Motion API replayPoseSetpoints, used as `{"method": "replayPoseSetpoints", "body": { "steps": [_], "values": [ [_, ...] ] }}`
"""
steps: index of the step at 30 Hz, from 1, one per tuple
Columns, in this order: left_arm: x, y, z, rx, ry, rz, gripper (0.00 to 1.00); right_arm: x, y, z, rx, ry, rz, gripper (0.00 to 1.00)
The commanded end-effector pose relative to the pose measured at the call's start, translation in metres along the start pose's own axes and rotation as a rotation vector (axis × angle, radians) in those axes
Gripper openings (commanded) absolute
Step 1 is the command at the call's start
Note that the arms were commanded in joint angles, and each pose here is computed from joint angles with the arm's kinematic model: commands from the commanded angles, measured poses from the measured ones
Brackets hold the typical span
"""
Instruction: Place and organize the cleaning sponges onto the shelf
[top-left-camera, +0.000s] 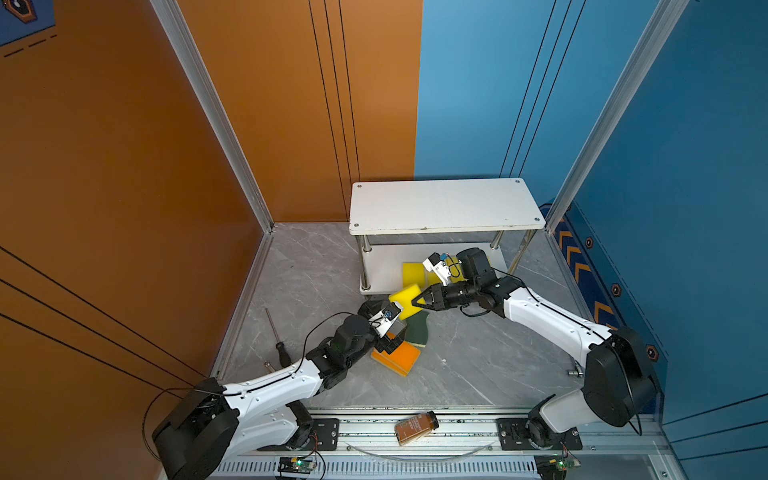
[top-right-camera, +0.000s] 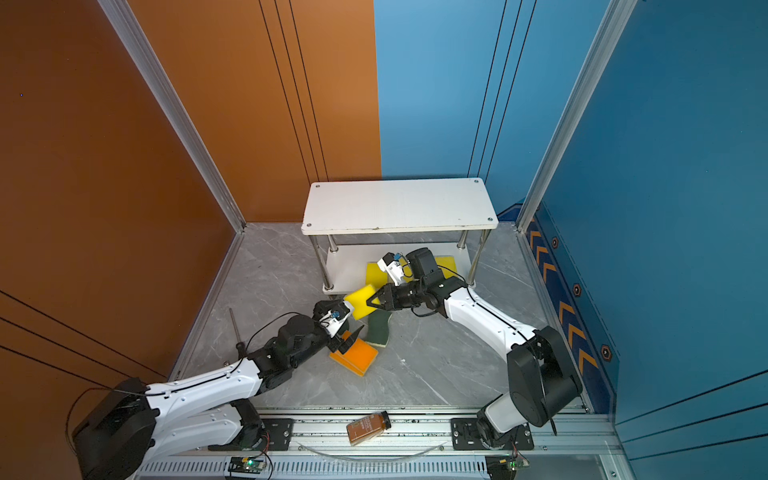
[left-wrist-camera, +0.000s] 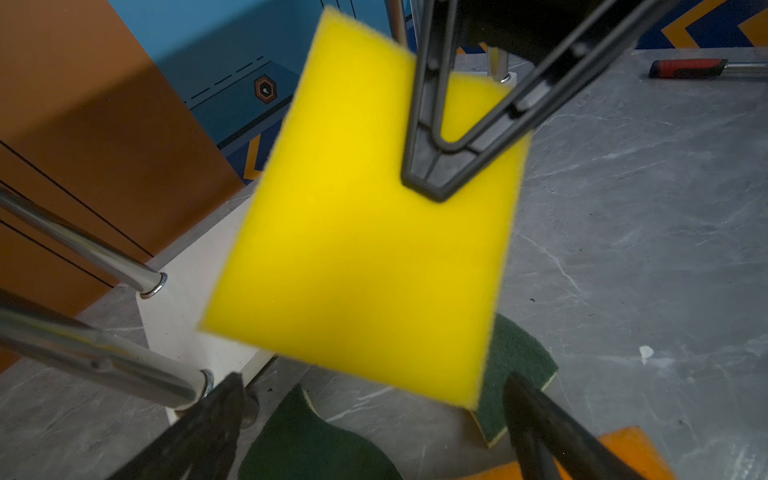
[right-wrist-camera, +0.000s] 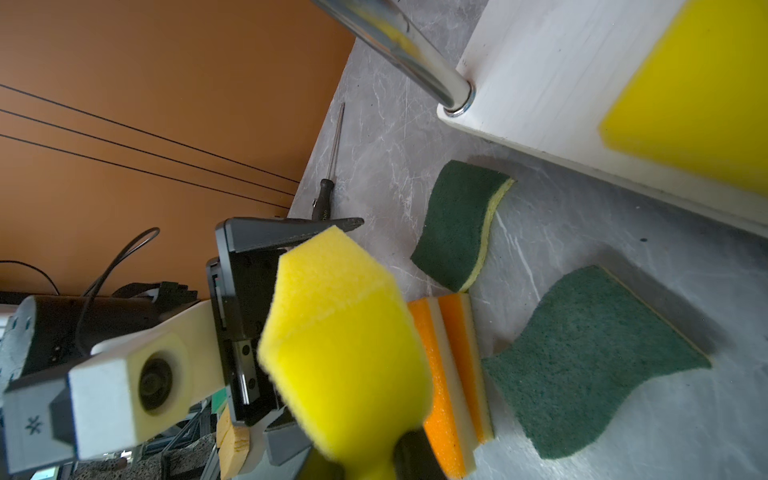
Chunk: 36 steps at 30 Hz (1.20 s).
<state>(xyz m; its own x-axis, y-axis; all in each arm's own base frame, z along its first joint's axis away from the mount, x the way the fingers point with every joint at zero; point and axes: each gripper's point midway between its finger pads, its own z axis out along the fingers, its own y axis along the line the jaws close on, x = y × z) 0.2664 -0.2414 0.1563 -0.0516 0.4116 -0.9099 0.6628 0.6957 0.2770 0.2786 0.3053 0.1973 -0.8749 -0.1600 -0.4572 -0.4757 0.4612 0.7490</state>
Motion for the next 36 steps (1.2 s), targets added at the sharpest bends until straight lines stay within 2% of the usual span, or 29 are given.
{"method": "replayPoseSetpoints", "body": {
  "steps": [1,31,36],
  "values": [
    [-0.007,-0.003,0.001,0.016,-0.045,0.033,0.98,-0.001,0.014,-0.003,-0.047,0.021,0.009,0.14],
    [-0.019,0.003,0.014,-0.025,-0.078,0.079,1.0,0.022,0.011,0.019,-0.056,0.137,0.048,0.14],
    [-0.02,0.003,0.014,-0.028,-0.079,0.066,0.89,0.022,0.01,0.019,-0.051,0.137,0.05,0.14]
  ]
}}
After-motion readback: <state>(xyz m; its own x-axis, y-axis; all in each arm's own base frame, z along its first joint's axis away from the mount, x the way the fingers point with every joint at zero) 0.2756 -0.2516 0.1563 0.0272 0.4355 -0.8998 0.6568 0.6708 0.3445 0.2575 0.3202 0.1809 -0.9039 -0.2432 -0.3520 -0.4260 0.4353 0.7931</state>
